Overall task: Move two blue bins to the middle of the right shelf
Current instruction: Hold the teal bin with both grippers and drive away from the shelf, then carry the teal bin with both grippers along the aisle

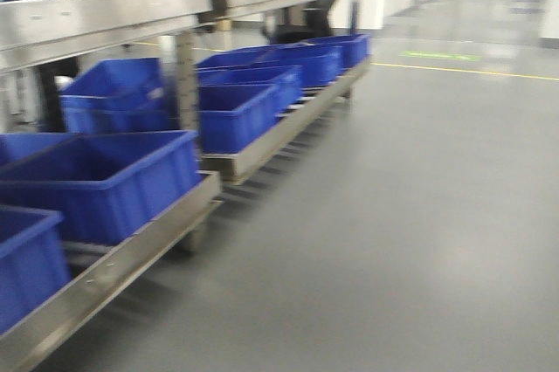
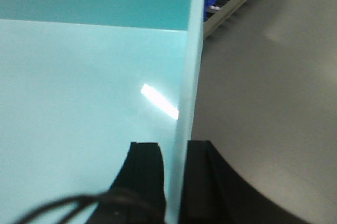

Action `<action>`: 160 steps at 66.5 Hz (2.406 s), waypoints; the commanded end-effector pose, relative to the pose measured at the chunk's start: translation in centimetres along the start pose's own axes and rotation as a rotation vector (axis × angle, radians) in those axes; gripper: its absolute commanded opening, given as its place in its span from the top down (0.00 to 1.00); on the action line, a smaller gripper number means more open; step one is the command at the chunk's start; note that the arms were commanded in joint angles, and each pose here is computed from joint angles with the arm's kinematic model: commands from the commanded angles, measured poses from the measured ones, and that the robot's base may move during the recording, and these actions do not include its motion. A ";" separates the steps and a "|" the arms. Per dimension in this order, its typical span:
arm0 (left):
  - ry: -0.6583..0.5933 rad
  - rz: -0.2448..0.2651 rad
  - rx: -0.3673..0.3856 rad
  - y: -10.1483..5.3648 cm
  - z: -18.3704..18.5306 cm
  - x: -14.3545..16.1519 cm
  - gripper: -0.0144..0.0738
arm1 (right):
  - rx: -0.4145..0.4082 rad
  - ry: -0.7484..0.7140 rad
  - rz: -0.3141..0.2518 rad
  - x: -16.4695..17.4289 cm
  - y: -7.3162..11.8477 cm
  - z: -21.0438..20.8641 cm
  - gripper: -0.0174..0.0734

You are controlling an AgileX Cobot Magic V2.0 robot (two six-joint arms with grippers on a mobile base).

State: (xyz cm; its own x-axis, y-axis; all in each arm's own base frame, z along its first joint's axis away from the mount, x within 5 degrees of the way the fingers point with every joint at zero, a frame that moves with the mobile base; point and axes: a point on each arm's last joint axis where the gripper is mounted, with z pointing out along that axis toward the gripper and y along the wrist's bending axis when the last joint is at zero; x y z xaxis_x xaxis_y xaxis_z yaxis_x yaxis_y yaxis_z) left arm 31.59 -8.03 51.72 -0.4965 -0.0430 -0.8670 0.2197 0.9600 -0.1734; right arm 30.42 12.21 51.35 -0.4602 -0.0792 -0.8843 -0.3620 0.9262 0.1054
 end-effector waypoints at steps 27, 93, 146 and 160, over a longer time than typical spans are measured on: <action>-0.064 -0.008 0.059 -0.8 -1.0 -0.7 0.96 | -0.038 -0.069 0.002 -0.8 0.5 -0.8 0.97; -0.064 -0.008 0.059 -0.8 -1.0 -0.7 0.96 | -0.038 -0.069 0.002 -0.8 0.5 -0.8 0.97; -0.064 -0.008 0.059 -0.8 -1.0 -0.7 0.96 | -0.038 -0.069 0.002 -0.8 0.5 -0.8 0.97; -0.064 -0.008 0.059 -0.8 -1.0 -0.7 0.96 | -0.040 -0.068 0.003 -0.7 0.5 -0.8 0.97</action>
State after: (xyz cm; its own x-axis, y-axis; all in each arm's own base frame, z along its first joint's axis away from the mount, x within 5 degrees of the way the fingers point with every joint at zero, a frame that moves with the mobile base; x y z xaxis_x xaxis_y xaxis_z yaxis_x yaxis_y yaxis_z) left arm 31.59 -8.03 51.72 -0.4965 -0.0430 -0.8670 0.2197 0.9600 -0.1734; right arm 30.42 12.21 51.35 -0.4602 -0.0792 -0.8843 -0.3620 0.9262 0.1054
